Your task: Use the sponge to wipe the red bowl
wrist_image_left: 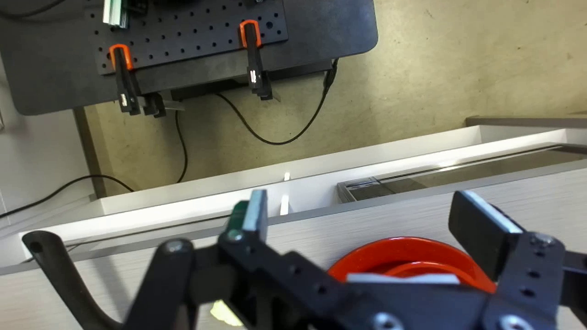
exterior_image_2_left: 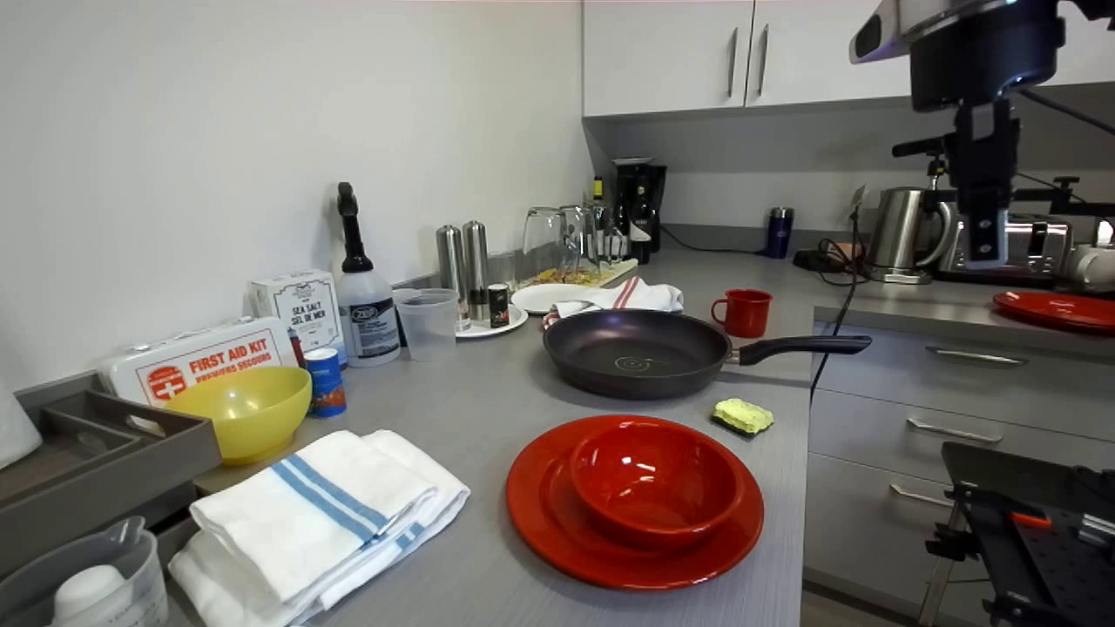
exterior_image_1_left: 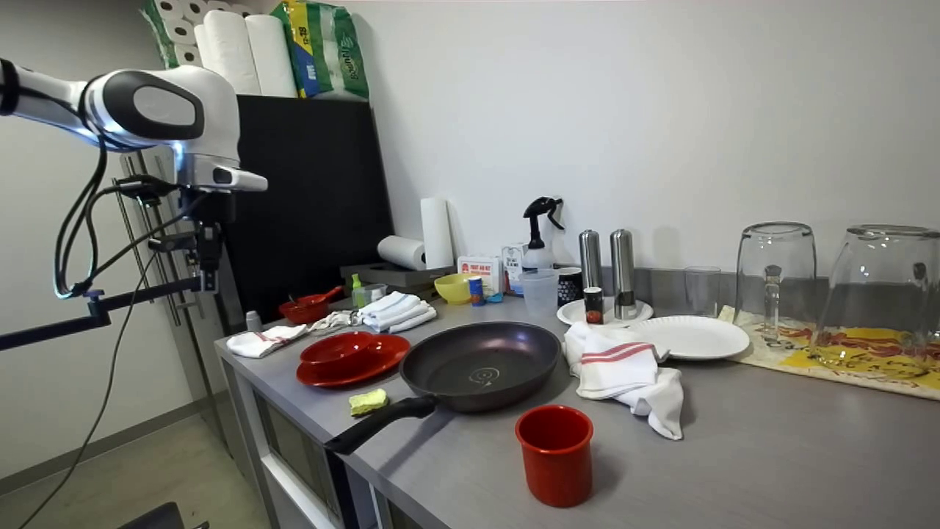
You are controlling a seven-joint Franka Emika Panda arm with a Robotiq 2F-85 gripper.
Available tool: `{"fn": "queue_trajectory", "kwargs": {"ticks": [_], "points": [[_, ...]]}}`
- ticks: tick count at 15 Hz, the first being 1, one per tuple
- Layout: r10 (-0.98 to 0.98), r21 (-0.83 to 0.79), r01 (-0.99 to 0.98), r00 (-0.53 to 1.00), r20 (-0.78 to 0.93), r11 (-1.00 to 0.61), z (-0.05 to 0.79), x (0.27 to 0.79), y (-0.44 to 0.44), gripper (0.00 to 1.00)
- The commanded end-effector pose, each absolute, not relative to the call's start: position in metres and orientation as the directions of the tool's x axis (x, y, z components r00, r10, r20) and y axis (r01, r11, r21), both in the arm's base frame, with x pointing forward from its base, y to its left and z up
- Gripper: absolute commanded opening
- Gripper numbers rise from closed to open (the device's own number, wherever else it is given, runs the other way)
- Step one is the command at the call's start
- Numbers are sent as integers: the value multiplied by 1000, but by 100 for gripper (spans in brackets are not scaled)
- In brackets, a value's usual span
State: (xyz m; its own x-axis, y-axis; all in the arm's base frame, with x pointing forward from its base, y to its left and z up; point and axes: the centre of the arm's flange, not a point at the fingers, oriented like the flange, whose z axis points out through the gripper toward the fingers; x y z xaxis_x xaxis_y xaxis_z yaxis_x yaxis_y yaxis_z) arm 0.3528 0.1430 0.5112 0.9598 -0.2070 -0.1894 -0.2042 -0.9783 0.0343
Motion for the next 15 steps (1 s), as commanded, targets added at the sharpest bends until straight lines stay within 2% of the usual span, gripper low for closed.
{"fn": "queue_trajectory", "kwargs": {"ticks": [1,9,15], "points": [[-314,35,-313,931,-184,-949,489,355,134,100],[-462,25,-461,884,-70,-887,454,348,112,100],[-500,32,-499,866,-3,-866,435,355,96,100]]}}
